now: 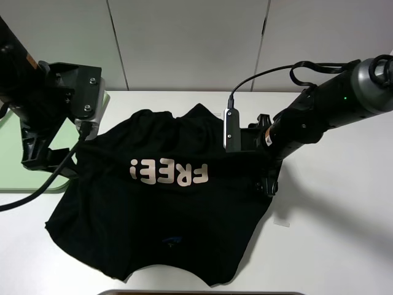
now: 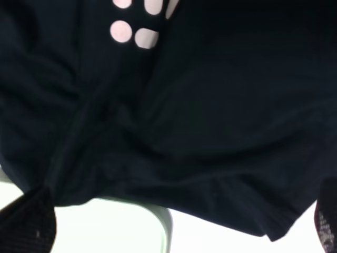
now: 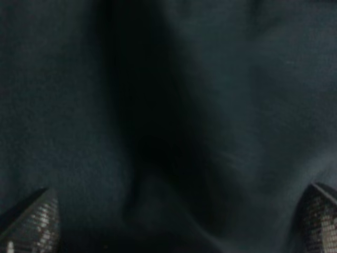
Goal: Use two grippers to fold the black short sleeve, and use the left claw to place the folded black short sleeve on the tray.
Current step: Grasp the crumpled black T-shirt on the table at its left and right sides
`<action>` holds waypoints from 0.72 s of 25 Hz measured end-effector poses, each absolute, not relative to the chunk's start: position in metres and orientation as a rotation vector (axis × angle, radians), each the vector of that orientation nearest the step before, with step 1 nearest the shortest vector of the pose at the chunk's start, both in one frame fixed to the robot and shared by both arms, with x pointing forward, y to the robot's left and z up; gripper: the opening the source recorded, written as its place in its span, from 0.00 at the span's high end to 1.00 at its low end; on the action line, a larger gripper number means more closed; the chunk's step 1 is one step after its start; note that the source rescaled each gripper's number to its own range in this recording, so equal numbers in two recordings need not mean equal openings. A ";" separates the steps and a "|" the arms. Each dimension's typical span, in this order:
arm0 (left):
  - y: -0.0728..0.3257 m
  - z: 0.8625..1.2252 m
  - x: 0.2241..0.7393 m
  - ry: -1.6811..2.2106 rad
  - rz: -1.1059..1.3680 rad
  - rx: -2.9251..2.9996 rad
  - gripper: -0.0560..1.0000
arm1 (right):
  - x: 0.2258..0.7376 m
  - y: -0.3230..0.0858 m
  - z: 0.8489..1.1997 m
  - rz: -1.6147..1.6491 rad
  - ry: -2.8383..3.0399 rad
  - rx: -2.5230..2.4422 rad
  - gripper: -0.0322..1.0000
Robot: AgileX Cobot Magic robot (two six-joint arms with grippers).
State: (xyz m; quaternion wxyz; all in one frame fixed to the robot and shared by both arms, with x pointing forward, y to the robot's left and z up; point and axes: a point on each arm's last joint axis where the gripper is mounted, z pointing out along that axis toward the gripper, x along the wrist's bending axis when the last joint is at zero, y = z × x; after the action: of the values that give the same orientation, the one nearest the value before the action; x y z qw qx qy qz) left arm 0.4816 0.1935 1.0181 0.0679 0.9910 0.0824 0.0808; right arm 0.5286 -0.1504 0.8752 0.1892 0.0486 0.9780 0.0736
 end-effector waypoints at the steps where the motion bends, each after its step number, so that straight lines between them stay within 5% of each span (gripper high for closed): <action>1: 0.193 1.018 0.483 0.245 0.264 2.977 0.02 | 0.529 -0.150 0.874 0.203 2.751 0.128 0.00; 4: 0.192 1.019 0.485 0.227 0.296 2.966 0.02 | 0.530 -0.149 0.874 0.218 2.731 0.096 0.04; 11: 0.191 1.020 0.488 0.216 0.343 2.948 0.02 | 0.531 -0.150 0.872 0.192 2.730 0.038 0.93; 18: 0.189 1.021 0.493 0.170 0.425 2.918 0.02 | 0.526 -0.157 0.870 0.070 2.787 0.004 0.97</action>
State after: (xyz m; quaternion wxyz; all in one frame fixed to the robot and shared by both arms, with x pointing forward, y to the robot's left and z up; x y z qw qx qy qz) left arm 0.4932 0.1889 1.0206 0.0938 0.9836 0.0574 0.1432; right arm 0.5263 -0.1573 0.8700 0.1759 0.0014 0.9841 0.0246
